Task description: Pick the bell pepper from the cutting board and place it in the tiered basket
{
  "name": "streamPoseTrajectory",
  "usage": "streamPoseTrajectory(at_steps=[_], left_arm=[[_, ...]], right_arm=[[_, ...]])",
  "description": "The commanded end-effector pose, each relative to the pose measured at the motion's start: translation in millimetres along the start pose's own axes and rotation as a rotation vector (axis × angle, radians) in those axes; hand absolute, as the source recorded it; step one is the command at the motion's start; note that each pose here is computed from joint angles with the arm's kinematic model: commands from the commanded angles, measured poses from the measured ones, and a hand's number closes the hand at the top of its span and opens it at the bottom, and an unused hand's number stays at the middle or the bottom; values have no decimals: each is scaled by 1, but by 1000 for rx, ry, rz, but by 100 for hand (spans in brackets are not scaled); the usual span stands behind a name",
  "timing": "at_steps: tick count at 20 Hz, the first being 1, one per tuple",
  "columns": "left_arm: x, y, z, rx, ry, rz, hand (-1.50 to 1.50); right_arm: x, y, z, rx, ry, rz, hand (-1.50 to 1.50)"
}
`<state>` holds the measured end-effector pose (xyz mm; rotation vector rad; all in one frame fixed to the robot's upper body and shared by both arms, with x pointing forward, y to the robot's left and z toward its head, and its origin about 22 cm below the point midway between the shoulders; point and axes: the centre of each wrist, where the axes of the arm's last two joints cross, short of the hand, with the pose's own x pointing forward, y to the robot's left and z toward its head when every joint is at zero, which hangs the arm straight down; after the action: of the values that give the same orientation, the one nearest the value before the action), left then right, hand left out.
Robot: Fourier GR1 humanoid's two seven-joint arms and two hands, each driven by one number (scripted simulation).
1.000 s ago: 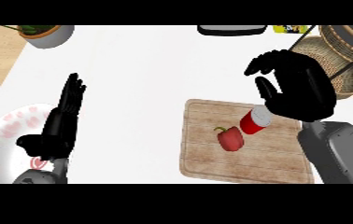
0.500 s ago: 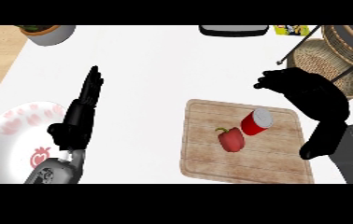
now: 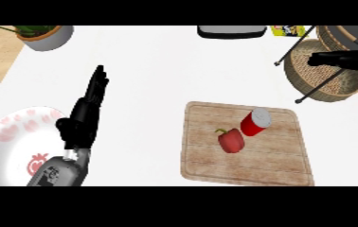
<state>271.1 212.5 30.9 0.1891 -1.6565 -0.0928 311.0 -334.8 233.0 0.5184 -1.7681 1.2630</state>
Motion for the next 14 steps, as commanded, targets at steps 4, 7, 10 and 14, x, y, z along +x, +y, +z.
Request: streamPoseTrajectory(at_steps=[4, 7, 10, 14], left_arm=[[-9, -4, 8, 12, 18, -18, 0], [-1, -14, 12, -15, -6, -9, 0], [-1, -13, 9, -3, -16, -7, 0], [6, 0, -7, 9, 8, -23, 0]], right_arm=[[89, 33, -36, 214, 87, 547, -150], [91, 69, -54, 242, 131, 662, -150], [88, 92, -44, 251, 187, 693, -150], [82, 128, -46, 271, 237, 708, -150]])
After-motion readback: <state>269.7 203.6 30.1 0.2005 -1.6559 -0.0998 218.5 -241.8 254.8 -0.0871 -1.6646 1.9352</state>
